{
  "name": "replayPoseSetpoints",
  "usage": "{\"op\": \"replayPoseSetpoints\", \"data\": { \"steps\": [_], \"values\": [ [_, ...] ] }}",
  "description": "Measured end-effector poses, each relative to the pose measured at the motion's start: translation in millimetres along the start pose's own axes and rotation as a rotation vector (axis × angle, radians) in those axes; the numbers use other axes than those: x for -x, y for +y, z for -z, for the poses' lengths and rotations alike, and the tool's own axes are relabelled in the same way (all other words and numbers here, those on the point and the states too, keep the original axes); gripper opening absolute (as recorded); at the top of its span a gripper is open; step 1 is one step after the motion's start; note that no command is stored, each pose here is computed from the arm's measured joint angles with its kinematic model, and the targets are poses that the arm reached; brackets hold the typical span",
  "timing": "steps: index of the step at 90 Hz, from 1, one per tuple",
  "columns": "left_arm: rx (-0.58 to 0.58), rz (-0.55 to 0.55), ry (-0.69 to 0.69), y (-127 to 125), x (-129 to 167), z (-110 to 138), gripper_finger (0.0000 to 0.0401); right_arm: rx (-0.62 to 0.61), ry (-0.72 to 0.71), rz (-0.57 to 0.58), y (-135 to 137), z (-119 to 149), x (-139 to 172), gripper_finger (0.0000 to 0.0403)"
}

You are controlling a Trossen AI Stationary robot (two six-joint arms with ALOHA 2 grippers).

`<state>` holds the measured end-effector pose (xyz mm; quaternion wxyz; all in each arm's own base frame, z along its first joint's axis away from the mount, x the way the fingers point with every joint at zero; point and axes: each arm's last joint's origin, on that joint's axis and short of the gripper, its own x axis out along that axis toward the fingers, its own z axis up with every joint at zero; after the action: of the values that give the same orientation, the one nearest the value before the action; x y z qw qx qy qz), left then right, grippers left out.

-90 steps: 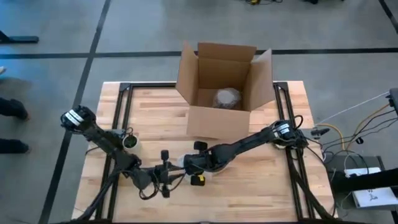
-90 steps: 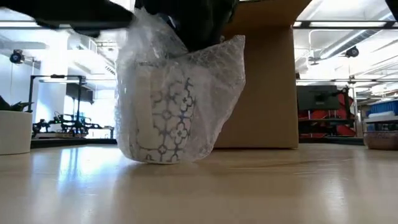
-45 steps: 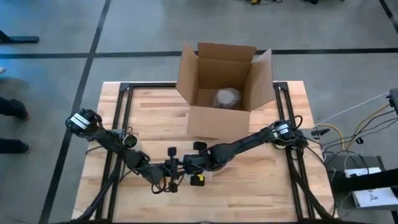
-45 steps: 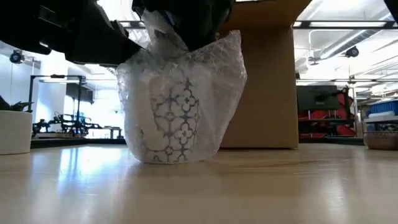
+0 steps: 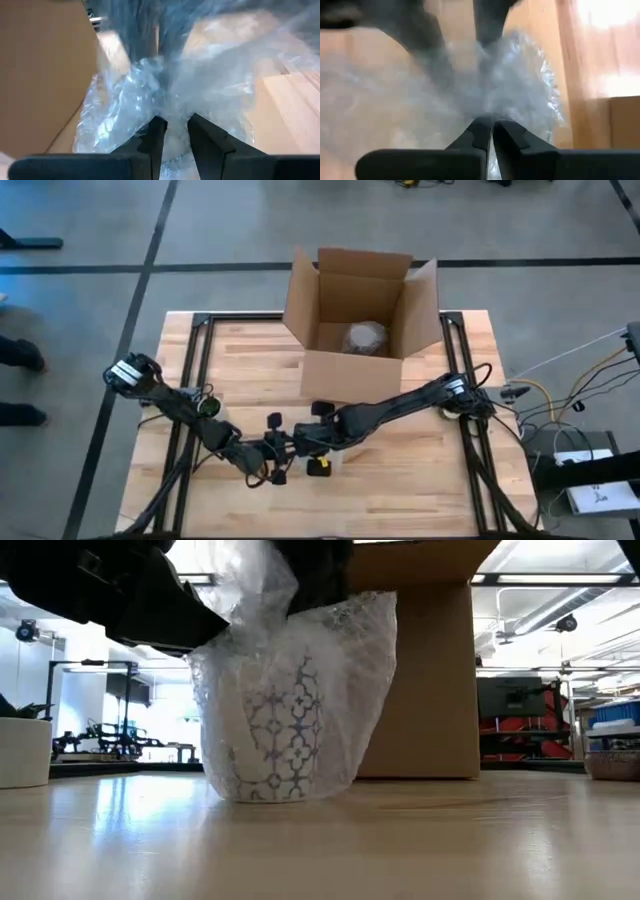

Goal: Wrap mug
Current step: Wrap the blue patterned mug with the bubble wrap

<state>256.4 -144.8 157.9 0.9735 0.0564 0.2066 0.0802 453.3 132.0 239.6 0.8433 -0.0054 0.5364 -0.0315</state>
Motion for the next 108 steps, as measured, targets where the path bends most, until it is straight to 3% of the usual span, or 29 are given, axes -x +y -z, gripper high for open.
{"op": "replayPoseSetpoints", "data": {
  "steps": [20, 43, 60, 82, 108],
  "values": [
    [0.009, -0.005, 0.011, 0.6, -0.1, 1.5, 0.0075, 0.063, 0.088, 0.011, 12.1, 4.5, 36.5, 0.0000],
    [0.007, -0.005, 0.013, 0.6, -0.2, 2.1, 0.0075, 0.125, 0.285, 0.091, 49.2, 43.6, 57.1, 0.0000],
    [0.006, 0.002, 0.016, 0.5, -0.2, 2.5, 0.0075, 0.140, 0.178, 0.242, 72.9, 56.4, 70.4, 0.0000],
    [0.005, 0.004, 0.017, 0.4, -0.1, 2.7, 0.0075, 0.129, -0.007, 0.439, 66.4, 49.1, 82.0, 0.0000],
    [0.016, 0.029, 0.026, -0.3, -0.1, 3.4, 0.0075, 0.260, -0.165, 0.382, 42.4, 4.6, 59.6, 0.0000]
  ]
}}
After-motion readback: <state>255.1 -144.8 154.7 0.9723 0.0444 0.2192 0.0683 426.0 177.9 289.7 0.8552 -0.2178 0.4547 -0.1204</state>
